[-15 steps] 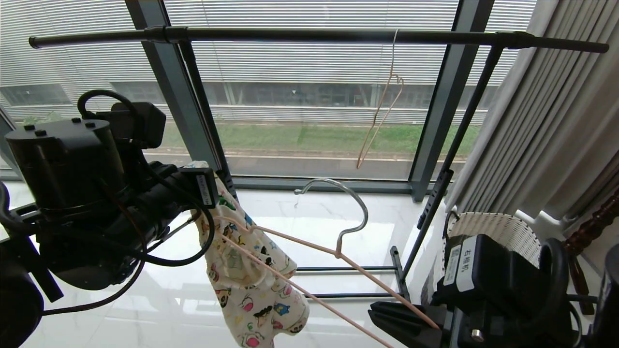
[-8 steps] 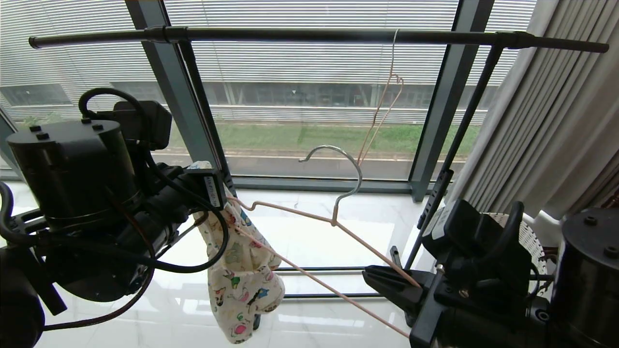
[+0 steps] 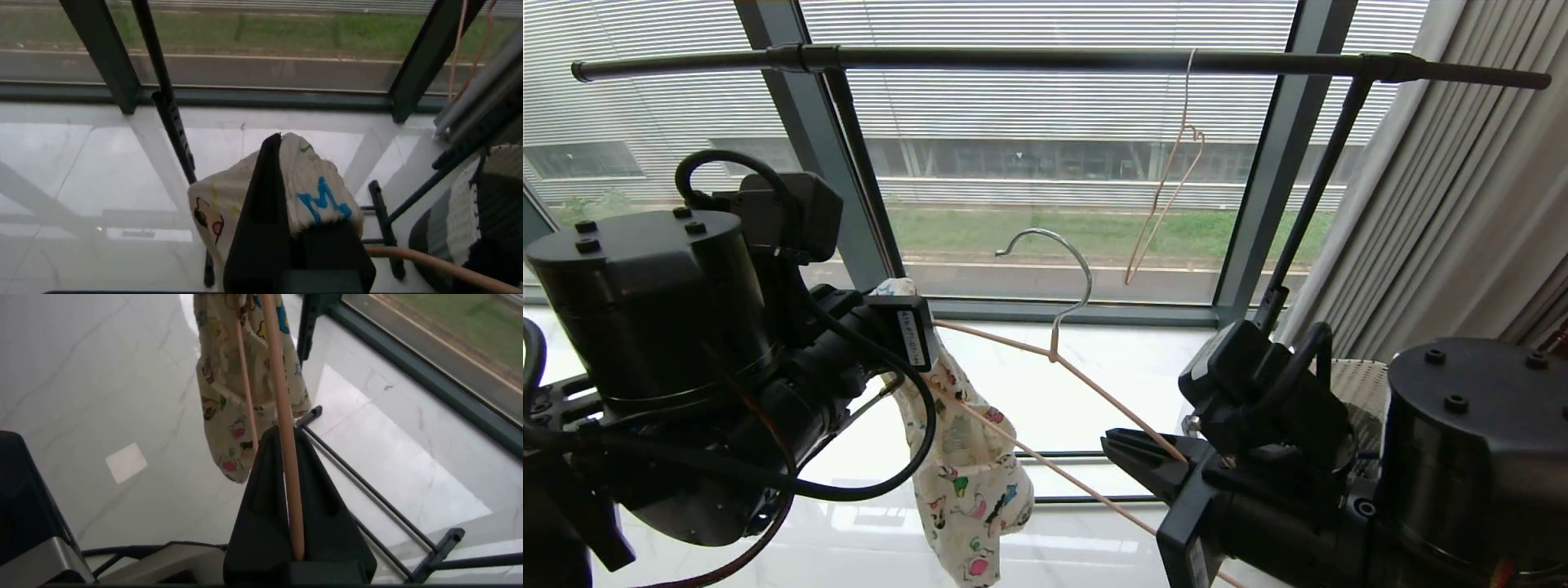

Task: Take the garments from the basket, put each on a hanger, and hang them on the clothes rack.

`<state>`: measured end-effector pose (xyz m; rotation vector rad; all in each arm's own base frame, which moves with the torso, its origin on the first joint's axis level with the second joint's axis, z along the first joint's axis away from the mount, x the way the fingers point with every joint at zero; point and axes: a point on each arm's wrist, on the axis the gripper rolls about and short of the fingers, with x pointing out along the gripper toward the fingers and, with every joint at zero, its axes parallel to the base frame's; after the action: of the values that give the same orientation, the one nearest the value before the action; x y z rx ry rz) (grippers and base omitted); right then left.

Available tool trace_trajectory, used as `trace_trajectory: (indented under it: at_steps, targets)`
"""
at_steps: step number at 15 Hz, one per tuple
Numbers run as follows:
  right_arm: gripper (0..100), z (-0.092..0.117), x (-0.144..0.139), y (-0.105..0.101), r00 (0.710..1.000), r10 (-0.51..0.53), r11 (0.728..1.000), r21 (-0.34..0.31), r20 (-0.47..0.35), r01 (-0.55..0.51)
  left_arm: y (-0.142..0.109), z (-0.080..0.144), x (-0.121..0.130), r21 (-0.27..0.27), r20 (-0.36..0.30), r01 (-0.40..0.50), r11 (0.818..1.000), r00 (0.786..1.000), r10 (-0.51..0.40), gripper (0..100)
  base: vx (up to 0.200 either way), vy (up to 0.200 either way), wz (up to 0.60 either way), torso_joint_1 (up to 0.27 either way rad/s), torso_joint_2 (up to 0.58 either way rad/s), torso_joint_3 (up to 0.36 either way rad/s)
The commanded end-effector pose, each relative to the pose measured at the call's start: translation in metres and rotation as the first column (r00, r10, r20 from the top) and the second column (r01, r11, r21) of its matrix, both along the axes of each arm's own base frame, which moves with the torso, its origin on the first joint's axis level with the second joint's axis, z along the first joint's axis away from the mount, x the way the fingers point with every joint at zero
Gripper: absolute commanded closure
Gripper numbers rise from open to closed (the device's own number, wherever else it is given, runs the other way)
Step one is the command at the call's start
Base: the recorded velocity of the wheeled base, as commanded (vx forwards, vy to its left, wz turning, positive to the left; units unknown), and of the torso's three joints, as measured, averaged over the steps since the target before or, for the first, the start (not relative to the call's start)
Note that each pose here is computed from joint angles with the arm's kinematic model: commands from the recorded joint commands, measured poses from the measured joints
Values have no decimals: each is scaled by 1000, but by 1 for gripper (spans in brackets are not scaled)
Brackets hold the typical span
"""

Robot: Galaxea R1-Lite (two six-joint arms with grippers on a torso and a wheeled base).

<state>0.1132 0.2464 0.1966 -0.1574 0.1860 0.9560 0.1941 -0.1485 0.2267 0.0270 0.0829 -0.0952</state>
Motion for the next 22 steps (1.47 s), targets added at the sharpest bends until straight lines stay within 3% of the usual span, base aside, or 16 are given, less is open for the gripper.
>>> trace_trajectory:
  at_steps: [1, 4, 7, 13, 16, 18, 19, 22]
  targets:
    - [100, -12, 7, 13, 1000, -3, 1000, -24, -11, 2, -10, 4, -13, -19, 11, 59, 998, 998, -59, 100, 0, 0, 0, 0, 0, 0]
    - [100, -18, 15, 26, 1000, -11, 999, -36, -17, 10, -21, 5, -25, -21, 13, 125, 992, 992, -124, 100, 0, 0, 0, 0, 0, 0]
    - [100, -21, 23, 36, 999, -23, 999, -36, -24, 22, -23, 6, -27, -23, 17, 135, 991, 991, -135, 100, 0, 0, 0, 0, 0, 0]
    - [100, -22, 35, 39, 998, -55, 998, -23, -17, 55, -31, 9, -45, -31, 26, 217, 976, 976, -216, 100, 0, 0, 0, 0, 0, 0]
    - [100, -23, 39, 44, 992, -129, 992, -5, 10, 129, -35, 8, -50, -30, 21, 241, 970, 970, -240, 100, 0, 0, 0, 0, 0, 0]
    - [100, -21, 40, 43, 991, -135, 991, 1, 15, 135, -32, 9, -52, -59, 25, 239, 969, 971, -238, 100, 0, 0, 0, 0, 0, 0]
    - [100, -21, 40, 43, 991, -136, 991, 4, 16, 136, -31, 11, -52, -74, 28, 239, 968, 971, -237, 0, 0, 0, 0, 0, 0, 0]
    - [100, -16, 44, 41, 979, -191, 981, 33, 63, 190, -22, 10, -58, -67, 34, 216, 974, 976, -214, 0, 0, 0, 0, 0, 0, 0]
